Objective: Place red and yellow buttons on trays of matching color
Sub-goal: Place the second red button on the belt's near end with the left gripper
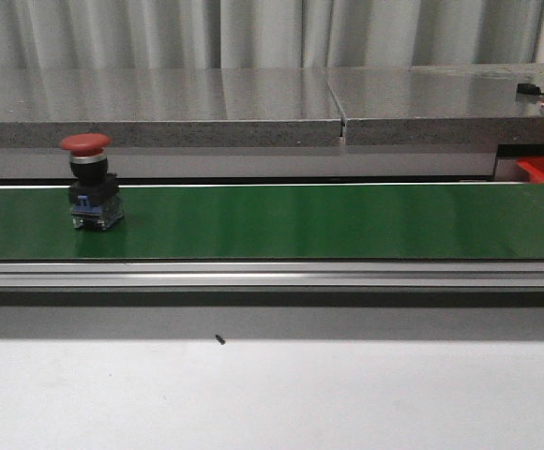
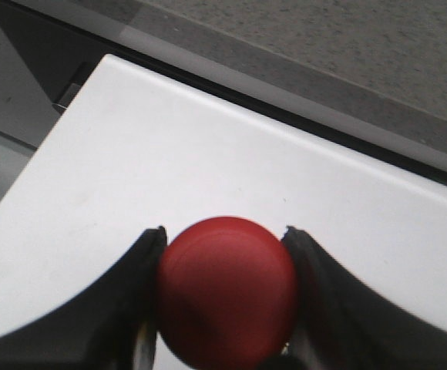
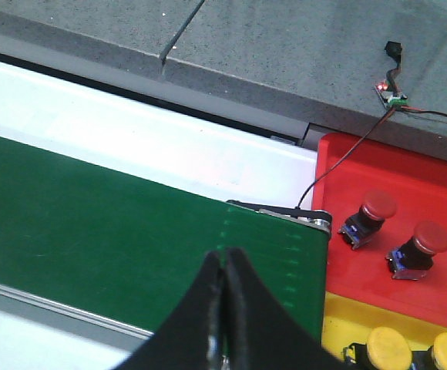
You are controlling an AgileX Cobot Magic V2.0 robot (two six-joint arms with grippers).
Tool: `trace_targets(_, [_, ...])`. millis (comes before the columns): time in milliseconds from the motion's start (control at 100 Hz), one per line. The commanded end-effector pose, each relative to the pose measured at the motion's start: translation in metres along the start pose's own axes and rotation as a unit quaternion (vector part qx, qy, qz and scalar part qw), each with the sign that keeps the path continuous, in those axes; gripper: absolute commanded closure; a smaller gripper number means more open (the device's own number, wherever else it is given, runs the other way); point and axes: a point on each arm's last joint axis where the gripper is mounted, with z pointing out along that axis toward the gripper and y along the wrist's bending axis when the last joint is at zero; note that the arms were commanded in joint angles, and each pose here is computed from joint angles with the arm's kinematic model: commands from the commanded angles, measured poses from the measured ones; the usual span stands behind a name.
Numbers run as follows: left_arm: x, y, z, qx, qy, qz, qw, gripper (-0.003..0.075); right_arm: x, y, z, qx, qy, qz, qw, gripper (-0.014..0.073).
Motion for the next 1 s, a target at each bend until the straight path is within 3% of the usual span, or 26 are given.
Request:
trace_targets(0, [-0.009,-0.013,-0.051,0.017,-0.068,0.012,0.997,0.0703,-0.013,-0.002,-0.005,0.011,-0.045,-0.006,0.999,0.0663])
trace_targets(310, [0.041,-0.043,-0.082,0.051,-0.041,0.051,0.997,0.0712,-0.013,-0.002,-0.005,0.011,-0.045,-0.006,0.999,0.0663])
trace_targets(670, [0.089,-0.065,-0.053,0.085,0.0,0.06,0.995,0.0712,-0.013,-0.002,-0.005,0.011,-0.045,-0.006,0.999,0.0663])
trace_targets(990, [0.105,-0.063,-0.04,0.076,0.011,0.074,0.994,0.0712,-0.013,-0.002,-0.005,0.011,-0.045,-0.006,0.999,0.0663])
